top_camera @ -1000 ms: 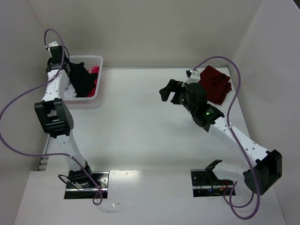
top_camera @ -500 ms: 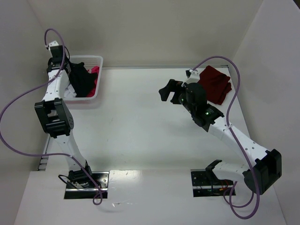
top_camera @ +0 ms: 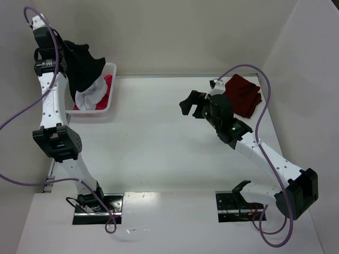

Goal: Fold and stack the t-shirts
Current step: Grab crumpled tshirt from bin with the left arm, then move the tshirt to the center of the board

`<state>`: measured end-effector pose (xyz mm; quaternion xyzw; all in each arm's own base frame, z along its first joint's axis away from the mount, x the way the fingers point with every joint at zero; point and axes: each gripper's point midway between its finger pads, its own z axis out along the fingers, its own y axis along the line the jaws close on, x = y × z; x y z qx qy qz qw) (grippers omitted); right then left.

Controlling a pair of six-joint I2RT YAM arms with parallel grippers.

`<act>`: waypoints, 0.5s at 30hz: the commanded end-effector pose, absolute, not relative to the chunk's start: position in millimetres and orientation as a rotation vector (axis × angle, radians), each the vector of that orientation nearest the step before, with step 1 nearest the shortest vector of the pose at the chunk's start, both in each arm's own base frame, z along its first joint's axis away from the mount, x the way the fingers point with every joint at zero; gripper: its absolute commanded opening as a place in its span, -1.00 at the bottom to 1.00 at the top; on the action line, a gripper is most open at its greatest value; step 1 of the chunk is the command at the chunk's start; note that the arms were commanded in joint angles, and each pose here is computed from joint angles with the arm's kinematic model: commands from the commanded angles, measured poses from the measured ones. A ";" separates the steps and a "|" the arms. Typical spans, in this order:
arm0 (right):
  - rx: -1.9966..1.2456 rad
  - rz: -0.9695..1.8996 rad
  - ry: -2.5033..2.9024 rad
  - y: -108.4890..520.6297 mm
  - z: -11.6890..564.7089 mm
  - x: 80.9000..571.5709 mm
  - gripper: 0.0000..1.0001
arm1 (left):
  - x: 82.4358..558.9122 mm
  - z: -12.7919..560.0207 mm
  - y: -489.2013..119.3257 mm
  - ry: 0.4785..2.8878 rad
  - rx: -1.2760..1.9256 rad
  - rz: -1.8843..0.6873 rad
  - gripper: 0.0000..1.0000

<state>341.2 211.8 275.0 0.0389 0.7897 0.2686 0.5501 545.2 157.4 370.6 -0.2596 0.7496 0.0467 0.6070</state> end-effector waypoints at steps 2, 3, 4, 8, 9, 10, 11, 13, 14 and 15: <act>0.129 0.661 1.785 207.6 295.9 344.5 1.00 | 538.3 428.4 152.6 1.612 -0.546 0.125 -0.99; 0.129 0.661 1.785 207.6 295.9 344.5 1.00 | 549.7 408.6 150.5 1.678 -0.553 0.100 -0.99; 0.121 0.655 1.785 207.3 295.7 344.6 1.00 | 542.8 403.7 145.4 1.741 -0.554 0.088 -0.99; 0.121 0.657 1.780 207.5 296.7 344.9 1.00 | 541.9 443.7 119.5 1.638 -0.478 0.106 -0.99; 0.121 0.652 1.791 207.1 291.5 344.4 1.00 | 539.0 452.5 115.4 1.630 -0.462 0.088 -0.99; 0.121 0.652 1.791 207.1 291.5 344.4 1.00 | 533.6 471.4 111.4 1.596 -0.443 0.071 -0.99; 0.121 0.656 1.782 207.4 296.0 344.8 1.00 | 530.9 475.9 108.5 1.596 -0.433 0.059 -0.99; 0.115 0.668 1.775 209.1 300.5 344.5 1.00 | 521.4 494.5 87.5 1.584 -0.371 0.014 -0.99; 0.124 0.678 1.766 209.7 305.2 344.7 1.00 | 508.2 520.0 82.4 1.533 -0.349 -0.003 -0.99; 0.125 0.683 1.757 209.9 309.8 345.1 1.00 | 498.4 536.8 63.6 1.509 -0.303 -0.045 -0.99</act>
